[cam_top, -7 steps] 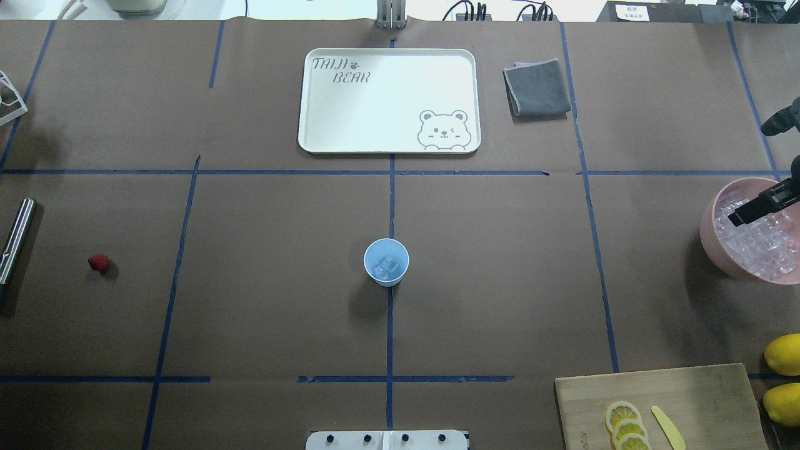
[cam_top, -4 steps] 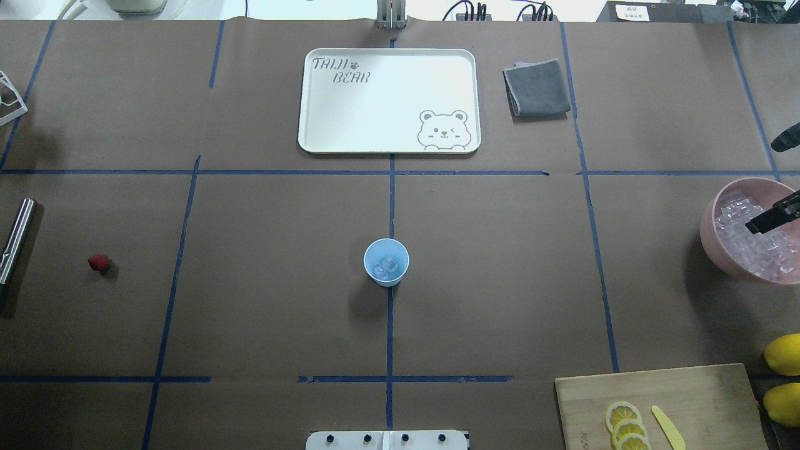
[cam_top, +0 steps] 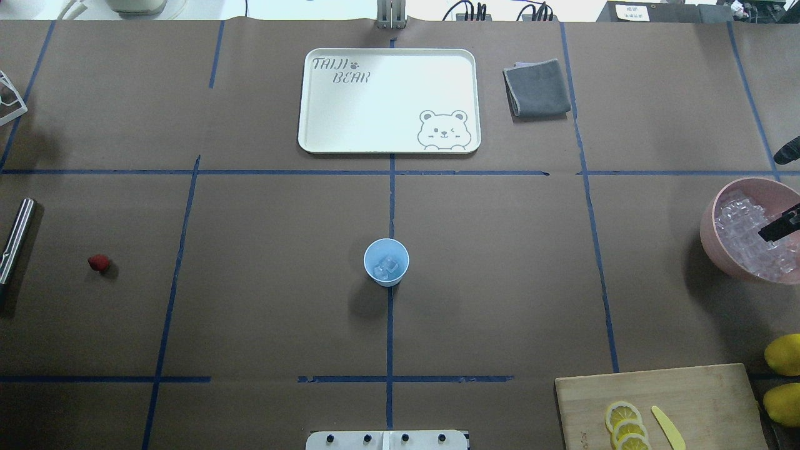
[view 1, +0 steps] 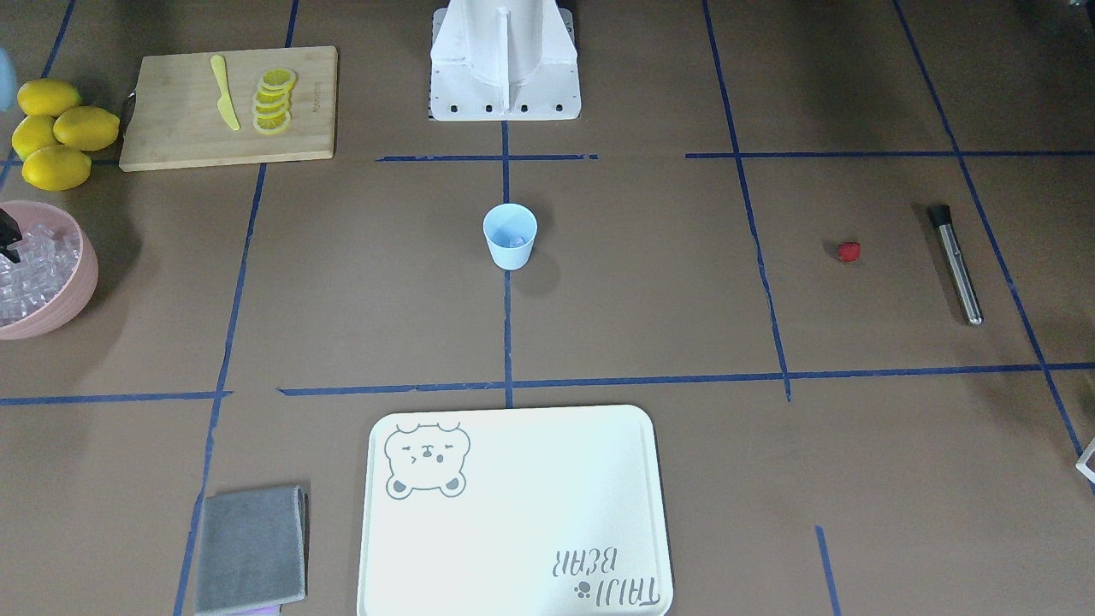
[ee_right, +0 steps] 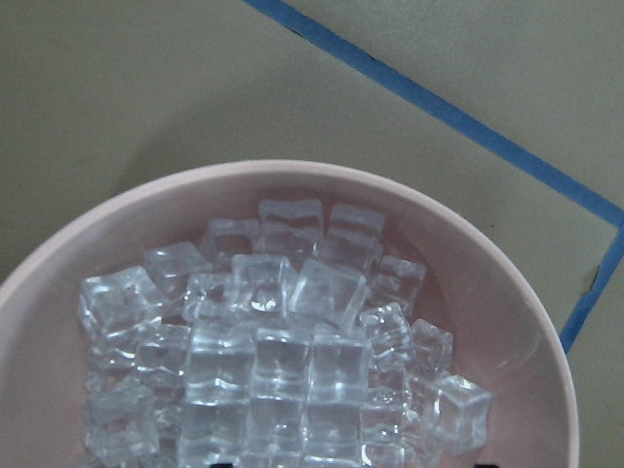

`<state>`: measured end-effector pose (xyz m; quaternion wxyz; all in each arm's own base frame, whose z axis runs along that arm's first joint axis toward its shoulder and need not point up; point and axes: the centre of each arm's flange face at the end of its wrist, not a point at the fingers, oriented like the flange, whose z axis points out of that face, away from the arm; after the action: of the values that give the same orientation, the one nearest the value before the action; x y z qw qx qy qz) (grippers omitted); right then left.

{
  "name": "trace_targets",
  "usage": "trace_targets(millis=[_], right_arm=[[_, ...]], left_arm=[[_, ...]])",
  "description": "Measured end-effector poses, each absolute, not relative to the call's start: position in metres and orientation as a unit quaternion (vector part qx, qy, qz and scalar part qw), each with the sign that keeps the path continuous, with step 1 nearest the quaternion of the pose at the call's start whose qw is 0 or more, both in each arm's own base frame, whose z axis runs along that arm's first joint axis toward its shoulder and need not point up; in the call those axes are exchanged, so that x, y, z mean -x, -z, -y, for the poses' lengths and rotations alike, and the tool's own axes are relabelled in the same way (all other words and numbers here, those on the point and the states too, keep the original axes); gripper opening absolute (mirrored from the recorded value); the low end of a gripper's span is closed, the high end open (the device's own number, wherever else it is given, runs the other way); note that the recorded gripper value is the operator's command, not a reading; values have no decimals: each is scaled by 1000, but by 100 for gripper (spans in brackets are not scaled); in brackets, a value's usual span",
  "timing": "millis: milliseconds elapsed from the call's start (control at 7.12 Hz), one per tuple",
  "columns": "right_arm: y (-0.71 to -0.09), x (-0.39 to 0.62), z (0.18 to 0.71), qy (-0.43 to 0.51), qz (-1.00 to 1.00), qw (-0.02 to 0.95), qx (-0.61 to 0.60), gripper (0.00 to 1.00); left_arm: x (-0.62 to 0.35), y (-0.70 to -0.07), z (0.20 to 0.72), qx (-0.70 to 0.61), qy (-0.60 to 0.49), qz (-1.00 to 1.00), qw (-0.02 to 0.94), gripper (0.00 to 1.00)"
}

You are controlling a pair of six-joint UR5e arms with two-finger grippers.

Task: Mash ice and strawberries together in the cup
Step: 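Lower the right gripper into the bowl and grasp a third ice cube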

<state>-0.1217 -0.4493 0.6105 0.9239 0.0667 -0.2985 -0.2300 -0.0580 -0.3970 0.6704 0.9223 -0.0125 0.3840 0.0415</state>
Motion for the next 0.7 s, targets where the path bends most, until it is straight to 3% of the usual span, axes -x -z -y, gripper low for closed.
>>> trace_targets(millis=[281, 562, 702], right_arm=[[-615, 126, 447, 232, 298, 924, -58, 74], [-620, 127, 439, 235, 301, 923, -51, 58], [-623, 127, 435, 236, 301, 923, -48, 23]], left_arm=[[58, -670, 398, 10, -43, -384, 922, 100], [57, -668, 399, 8, -45, -384, 922, 100], [56, -668, 400, 8, -46, -384, 922, 100]])
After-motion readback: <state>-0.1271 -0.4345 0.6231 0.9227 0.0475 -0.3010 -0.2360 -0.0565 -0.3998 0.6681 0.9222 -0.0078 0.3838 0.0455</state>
